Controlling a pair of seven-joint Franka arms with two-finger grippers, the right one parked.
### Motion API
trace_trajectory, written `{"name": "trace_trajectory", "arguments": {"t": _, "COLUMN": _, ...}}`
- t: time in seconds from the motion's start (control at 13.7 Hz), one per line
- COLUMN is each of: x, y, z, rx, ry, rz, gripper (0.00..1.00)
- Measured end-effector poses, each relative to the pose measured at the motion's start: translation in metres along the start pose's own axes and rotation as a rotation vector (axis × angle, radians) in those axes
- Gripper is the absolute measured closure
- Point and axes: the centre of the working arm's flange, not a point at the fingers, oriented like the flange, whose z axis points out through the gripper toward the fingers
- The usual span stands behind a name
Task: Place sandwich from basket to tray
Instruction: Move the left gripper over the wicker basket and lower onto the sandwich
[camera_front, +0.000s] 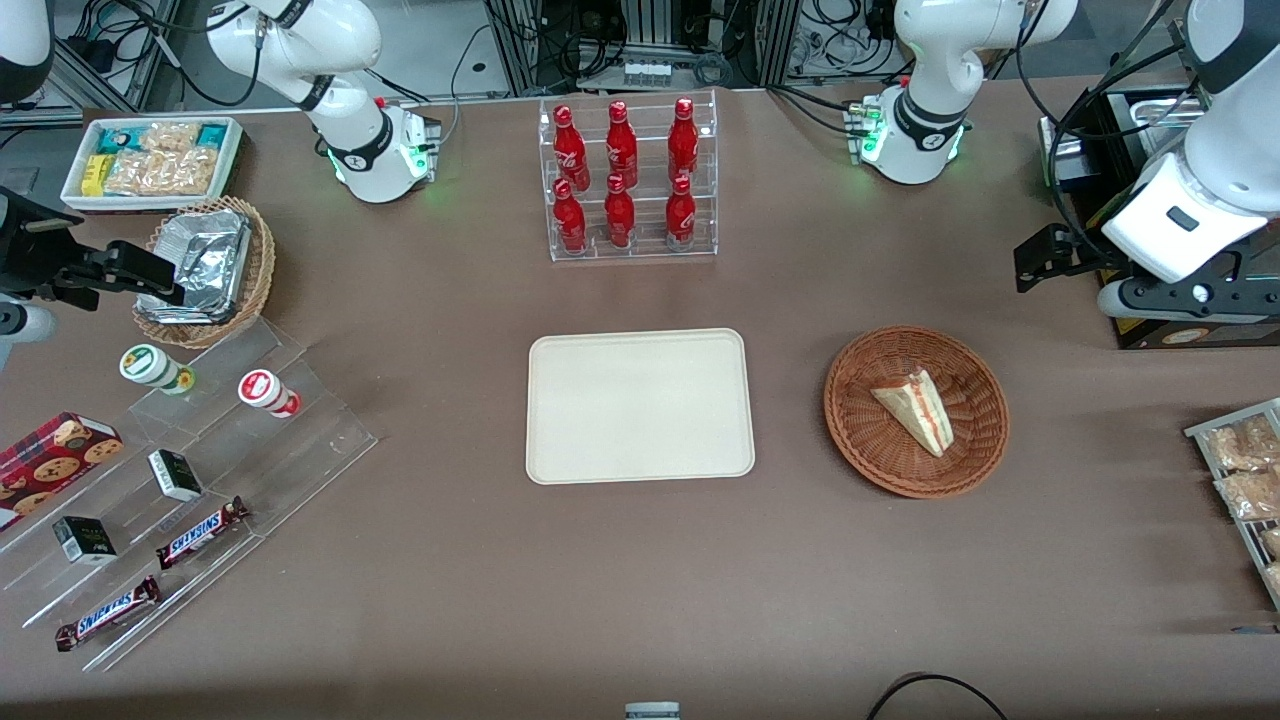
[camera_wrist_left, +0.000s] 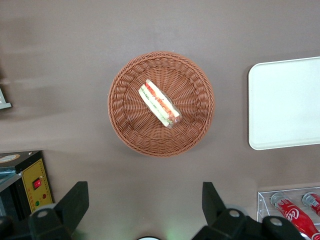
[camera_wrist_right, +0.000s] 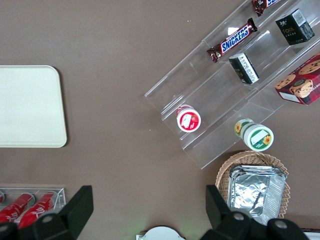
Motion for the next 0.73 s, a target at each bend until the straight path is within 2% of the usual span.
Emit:
{"name": "trace_trajectory", "arguments": {"t": 0.22, "x": 0.001, "y": -0.003, "z": 0.009, "rx": 0.003, "ry": -0.031, "rz": 0.004, "gripper": 0.00}}
{"name": "trace_trajectory", "arguments": {"t": 0.36, "x": 0.010, "y": -0.005, "z": 0.042, "rx": 0.014, "ry": -0.083, "rz": 0.003, "gripper": 0.00}}
{"name": "trace_trajectory", "arguments": {"t": 0.44, "x": 0.017, "y": -0.005, "z": 0.066, "rx": 0.014, "ry": -0.096, "rz": 0.004, "gripper": 0.00}}
{"name": "trace_trajectory", "arguments": {"t": 0.58, "x": 0.026, "y": -0.003, "z": 0.126, "rx": 0.012, "ry": -0.099, "rz": 0.006, "gripper": 0.00}}
{"name": "trace_trajectory", "arguments": {"t": 0.73, "x": 0.023, "y": 0.002, "z": 0.188, "rx": 0.011, "ry": -0.068, "rz": -0.014, "gripper": 0.00}}
